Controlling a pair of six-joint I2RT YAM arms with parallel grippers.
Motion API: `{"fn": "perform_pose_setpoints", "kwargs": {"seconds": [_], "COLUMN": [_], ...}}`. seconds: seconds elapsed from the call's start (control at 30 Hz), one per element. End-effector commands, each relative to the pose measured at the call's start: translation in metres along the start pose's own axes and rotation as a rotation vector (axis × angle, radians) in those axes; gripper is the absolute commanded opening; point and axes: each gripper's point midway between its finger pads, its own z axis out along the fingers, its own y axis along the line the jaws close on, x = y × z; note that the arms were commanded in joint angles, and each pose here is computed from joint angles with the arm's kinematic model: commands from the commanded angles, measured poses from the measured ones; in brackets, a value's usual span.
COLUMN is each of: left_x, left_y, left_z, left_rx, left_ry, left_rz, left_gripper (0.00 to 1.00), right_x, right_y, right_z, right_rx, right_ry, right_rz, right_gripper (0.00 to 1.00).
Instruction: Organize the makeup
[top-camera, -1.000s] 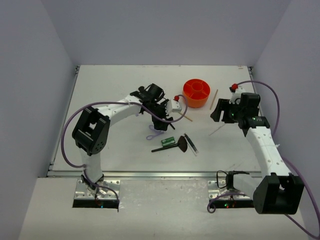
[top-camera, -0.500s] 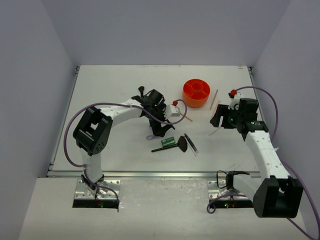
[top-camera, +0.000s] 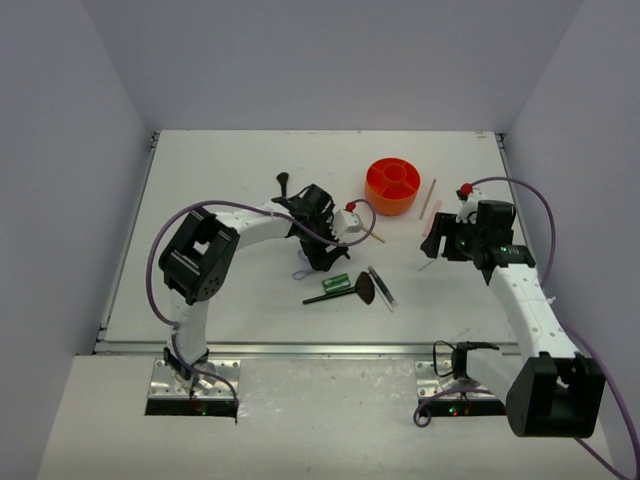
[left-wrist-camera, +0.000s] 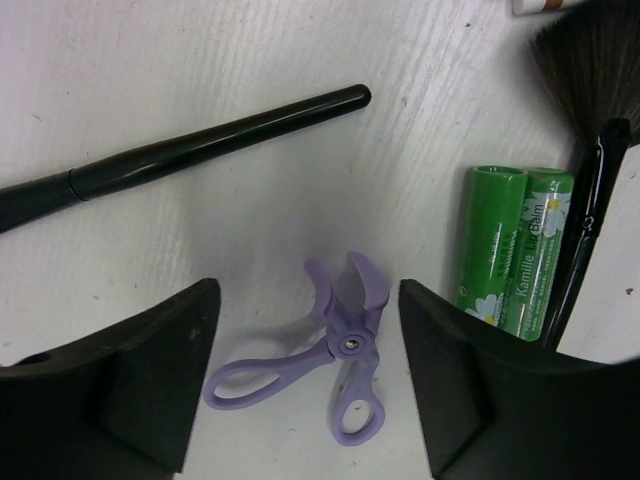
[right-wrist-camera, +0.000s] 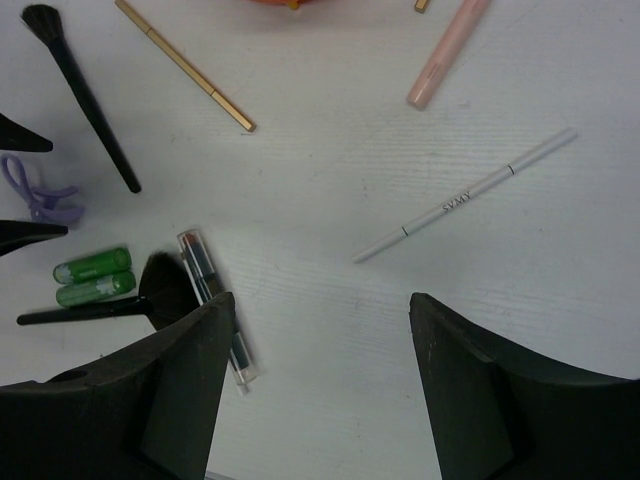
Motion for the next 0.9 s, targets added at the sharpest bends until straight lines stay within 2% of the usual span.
{"fn": "perform_pose_setpoints", "kwargs": {"seconds": [0.0,0.1,0.3,0.43,0.53,0.7,0.77,0.87], "left_x": [-0.005,-0.003,0.001,0.0,0.003,-0.011,-0.016,-0.03], "left_y": [0.005,0.004,0.003,0.005,0.001,0.0,0.001,0.003], "left_z": [0.005,0.006,0.009,0.014,0.016,0.007,0.004,-0.003], "left_rx": [-0.025,-0.018,-0.021,-0.022,-0.006,-0.007,-0.008,-0.008], "left_ry": [-0.012,-0.005,0.001,0.003,0.007,-0.035,-0.048,-0.073], "left_rz": [-0.004,0.001,-0.016,-0.033,-0.047,-0.065,-0.068,-0.074], "left_gripper": [0.65,0.6,0.57,0.44,0.25,0.05,0.01,0.0], "right_x": [-0.006,-0.006,-0.008,-0.009,-0.009,-0.011,-0.012,-0.015], "right_y": [-0.001,-0.002,-0.005,-0.006,-0.006,-0.005,-0.005,-0.003], "right_z": [0.0,0.0,-0.001,-0.002,-0.002,-0.003,-0.004,-0.005], "right_rx": [0.007,0.011,0.028,0.031,0.033,0.029,0.029,0.021], "right_ry": [-0.036,-0.034,-0.031,-0.031,-0.03,-0.035,-0.039,-0.048], "right_rz": [-0.021,-0.022,-0.043,-0.052,-0.05,-0.052,-0.053,-0.047], "right_gripper": [0.71,0.71,0.72,0.72,0.72,0.72,0.72,0.72]}}
